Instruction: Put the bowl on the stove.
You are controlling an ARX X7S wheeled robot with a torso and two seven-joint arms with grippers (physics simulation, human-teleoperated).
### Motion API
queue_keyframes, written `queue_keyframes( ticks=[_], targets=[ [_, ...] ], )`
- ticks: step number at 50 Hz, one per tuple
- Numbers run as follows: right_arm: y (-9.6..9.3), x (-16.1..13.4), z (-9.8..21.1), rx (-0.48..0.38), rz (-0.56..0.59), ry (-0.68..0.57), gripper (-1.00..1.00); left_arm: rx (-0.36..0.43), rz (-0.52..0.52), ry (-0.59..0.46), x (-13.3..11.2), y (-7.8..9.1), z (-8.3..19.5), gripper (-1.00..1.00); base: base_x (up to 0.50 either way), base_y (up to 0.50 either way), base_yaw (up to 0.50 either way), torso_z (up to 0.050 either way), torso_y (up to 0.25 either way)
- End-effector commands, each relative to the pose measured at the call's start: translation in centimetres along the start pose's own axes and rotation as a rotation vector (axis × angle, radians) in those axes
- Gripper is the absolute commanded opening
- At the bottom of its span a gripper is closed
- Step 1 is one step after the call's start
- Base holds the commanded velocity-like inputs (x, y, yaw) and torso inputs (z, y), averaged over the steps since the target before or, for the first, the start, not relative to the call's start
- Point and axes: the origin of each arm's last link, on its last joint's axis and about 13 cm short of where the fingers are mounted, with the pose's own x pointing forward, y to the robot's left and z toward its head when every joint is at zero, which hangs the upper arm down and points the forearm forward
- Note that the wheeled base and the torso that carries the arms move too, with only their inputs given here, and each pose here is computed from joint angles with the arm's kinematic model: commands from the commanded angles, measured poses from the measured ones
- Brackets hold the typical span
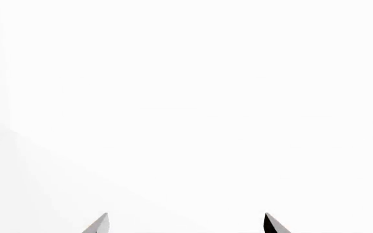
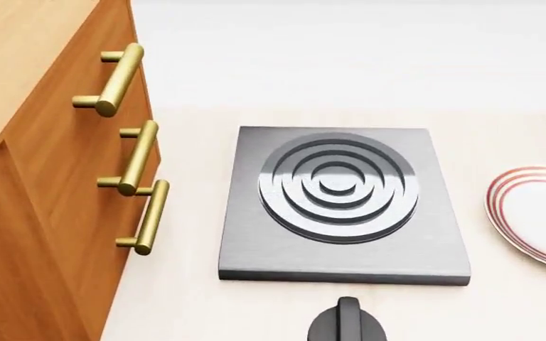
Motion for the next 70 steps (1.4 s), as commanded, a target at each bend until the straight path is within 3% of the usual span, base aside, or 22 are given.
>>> queue_keyframes(
  ticks=[1, 5, 13, 17, 23, 30, 58, 70],
  targets=[
    [-0.5, 2.7, 2.6, -0.037, 0.067, 0.044, 1.0, -0.002, 0.0, 0.007, -0.1, 0.1, 0.0, 1.0, 0.0, 0.0, 0.0, 0.0, 0.0],
    [-1.3, 3.5, 4.0, -0.049, 0.133, 0.176, 1.0, -0.001, 0.001, 0.0, 0.0, 0.1, 0.2, 1.0, 0.0, 0.0, 0.0, 0.0, 0.0],
    [-4.0, 3.7, 5.6, -0.003, 0.147, 0.407, 1.0, -0.006, -0.024, 0.004, 0.0, -0.1, 0.1, 1.0, 0.0, 0.0, 0.0, 0.0, 0.0],
    [-4.7, 2.9, 6.5, -0.043, 0.17, 0.565, 1.0, -0.003, -0.025, 0.009, 0.0, -0.1, 0.1, 1.0, 0.0, 0.0, 0.0, 0.0, 0.0],
    [-5.1, 2.1, 7.2, -0.048, 0.198, 0.714, 1.0, 0.004, -0.027, 0.005, 0.0, -0.1, 0.2, 1.0, 0.0, 0.0, 0.0, 0.0, 0.0],
    [-5.8, 1.4, 6.8, -0.042, 0.162, 0.804, 1.0, 0.009, -0.025, 0.004, 0.0, 0.0, 0.3, 1.0, 0.0, 0.0, 0.0, 0.0, 0.0],
    [-6.4, -0.1, 4.6, -0.067, 0.141, 0.89, 1.0, 0.015, -0.031, 0.02, -0.2, 0.0, 0.4, 1.0, 0.0, 0.0, 0.0, 0.0, 0.0],
    [-6.8, -0.7, 5.1, -0.068, 0.106, 0.873, 1.0, 0.017, -0.029, 0.022, -0.2, 0.1, 0.3, 1.0, 0.0, 0.0, 0.0, 0.0, 0.0]
  ],
)
